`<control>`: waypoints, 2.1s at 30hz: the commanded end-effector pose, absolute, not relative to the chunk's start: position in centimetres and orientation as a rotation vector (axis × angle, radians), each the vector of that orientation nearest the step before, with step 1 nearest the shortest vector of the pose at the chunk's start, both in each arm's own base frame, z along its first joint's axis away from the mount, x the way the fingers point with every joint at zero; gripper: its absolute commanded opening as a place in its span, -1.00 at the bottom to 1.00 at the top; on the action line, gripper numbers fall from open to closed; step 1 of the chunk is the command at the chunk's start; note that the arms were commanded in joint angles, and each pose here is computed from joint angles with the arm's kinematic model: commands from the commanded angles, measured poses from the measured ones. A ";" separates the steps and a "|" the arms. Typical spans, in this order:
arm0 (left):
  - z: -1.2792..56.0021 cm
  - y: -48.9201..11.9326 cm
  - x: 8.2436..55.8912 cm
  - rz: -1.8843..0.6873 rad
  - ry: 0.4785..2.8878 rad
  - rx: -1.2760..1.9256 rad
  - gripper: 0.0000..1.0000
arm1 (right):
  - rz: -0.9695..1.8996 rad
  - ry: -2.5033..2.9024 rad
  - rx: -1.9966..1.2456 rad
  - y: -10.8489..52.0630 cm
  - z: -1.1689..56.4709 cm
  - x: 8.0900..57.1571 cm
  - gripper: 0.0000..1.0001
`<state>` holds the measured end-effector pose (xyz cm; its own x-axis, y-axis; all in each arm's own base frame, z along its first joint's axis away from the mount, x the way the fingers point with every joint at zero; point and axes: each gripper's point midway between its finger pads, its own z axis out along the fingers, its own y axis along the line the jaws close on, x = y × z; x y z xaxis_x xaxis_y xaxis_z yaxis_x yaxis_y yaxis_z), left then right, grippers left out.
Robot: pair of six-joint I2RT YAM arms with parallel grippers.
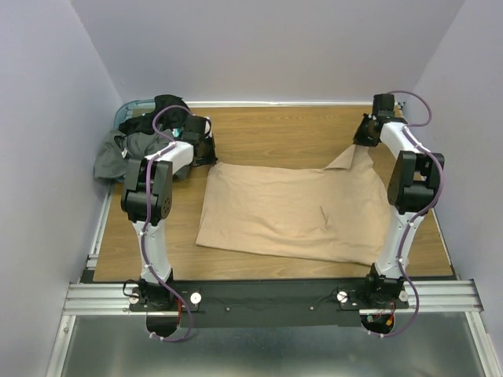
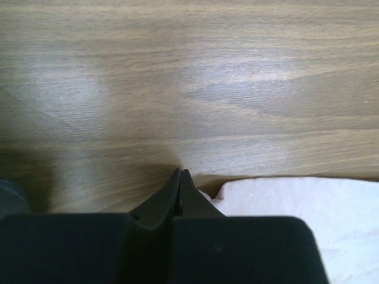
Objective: Fold and stack the t-shirts
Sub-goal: Fold the tshirt
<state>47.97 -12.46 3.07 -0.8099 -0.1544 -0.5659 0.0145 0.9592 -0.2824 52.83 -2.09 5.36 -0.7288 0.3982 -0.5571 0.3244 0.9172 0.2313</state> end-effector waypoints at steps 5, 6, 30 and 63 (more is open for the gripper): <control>6.4 -13.7 51.1 -0.429 2.415 -0.107 -1.00 | 0.140 2.320 0.588 -5.0 9.9 56.8 -0.99; 7.5 -13.8 52.0 -0.432 2.389 -0.106 -1.00 | 0.142 2.314 0.596 -5.1 9.9 57.2 -0.99; 10.4 -13.1 50.3 -0.420 2.306 -0.040 -1.00 | 0.169 2.349 0.610 -4.0 17.0 49.1 -0.99; 8.2 -12.0 39.3 -0.473 2.409 -0.105 -1.00 | 0.006 2.609 0.755 -3.1 13.3 29.2 -0.99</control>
<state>40.33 -11.93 8.11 -0.7687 -0.1718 -0.6160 0.0594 0.9399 -0.3363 31.44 -2.76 14.19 -0.7521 0.4968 -0.4330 0.4780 0.8636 0.1605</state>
